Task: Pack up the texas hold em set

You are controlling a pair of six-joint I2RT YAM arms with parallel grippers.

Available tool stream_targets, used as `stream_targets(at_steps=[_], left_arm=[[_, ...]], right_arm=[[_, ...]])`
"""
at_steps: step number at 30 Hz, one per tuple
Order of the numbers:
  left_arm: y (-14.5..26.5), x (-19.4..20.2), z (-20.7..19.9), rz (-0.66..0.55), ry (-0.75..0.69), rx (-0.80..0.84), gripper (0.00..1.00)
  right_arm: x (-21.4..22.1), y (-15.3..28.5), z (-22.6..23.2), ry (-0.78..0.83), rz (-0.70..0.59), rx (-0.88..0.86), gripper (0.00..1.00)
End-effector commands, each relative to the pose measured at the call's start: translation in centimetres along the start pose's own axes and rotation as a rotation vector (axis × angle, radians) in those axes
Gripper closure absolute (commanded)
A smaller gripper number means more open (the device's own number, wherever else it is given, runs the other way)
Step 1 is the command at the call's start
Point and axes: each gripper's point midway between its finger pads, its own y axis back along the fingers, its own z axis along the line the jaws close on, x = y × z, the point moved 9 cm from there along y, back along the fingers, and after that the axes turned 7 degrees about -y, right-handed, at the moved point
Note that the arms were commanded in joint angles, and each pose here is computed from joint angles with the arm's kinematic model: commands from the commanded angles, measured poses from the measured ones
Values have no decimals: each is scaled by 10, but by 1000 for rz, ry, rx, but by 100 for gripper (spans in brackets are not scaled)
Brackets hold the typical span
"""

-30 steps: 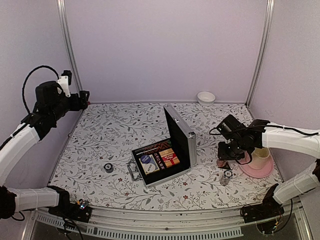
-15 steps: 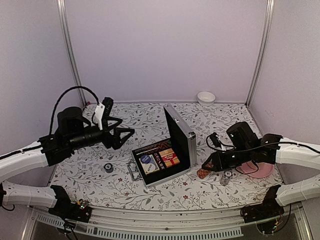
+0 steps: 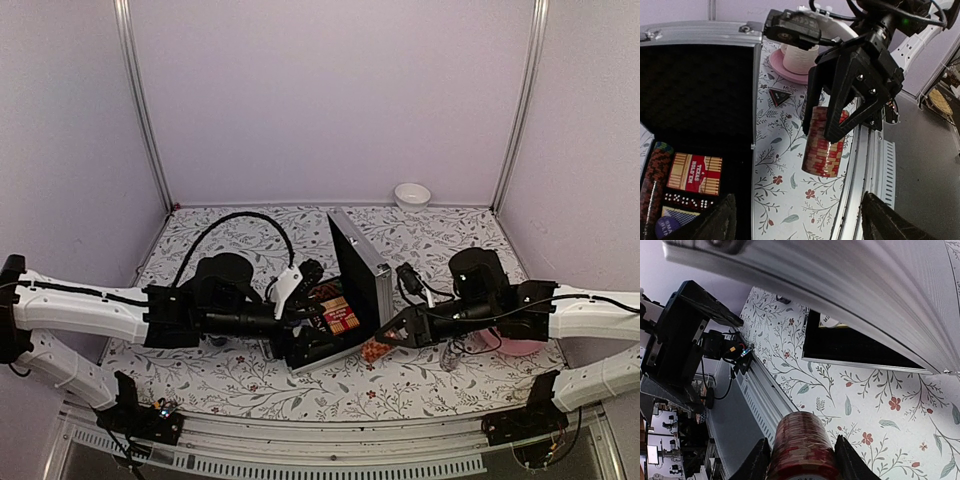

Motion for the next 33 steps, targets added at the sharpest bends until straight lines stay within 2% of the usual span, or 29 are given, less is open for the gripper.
stream_targets(at_steps=[1, 5, 11, 24, 33], left_arm=[[-18, -16, -12, -22, -45, 52, 16], [-30, -18, -13, 4, -80, 74, 20], [-53, -10, -14, 81, -104, 79, 32], [-72, 2, -22, 150, -140, 79, 36], [-81, 1, -22, 155, -178, 26, 46]], right_arm=[[-18, 3, 33, 51, -77, -147, 62], [-21, -3, 35, 57, -73, -159, 62], [-25, -12, 36, 66, -70, -178, 62], [-28, -11, 40, 74, -79, -185, 62], [-27, -11, 40, 73, -75, -187, 62]])
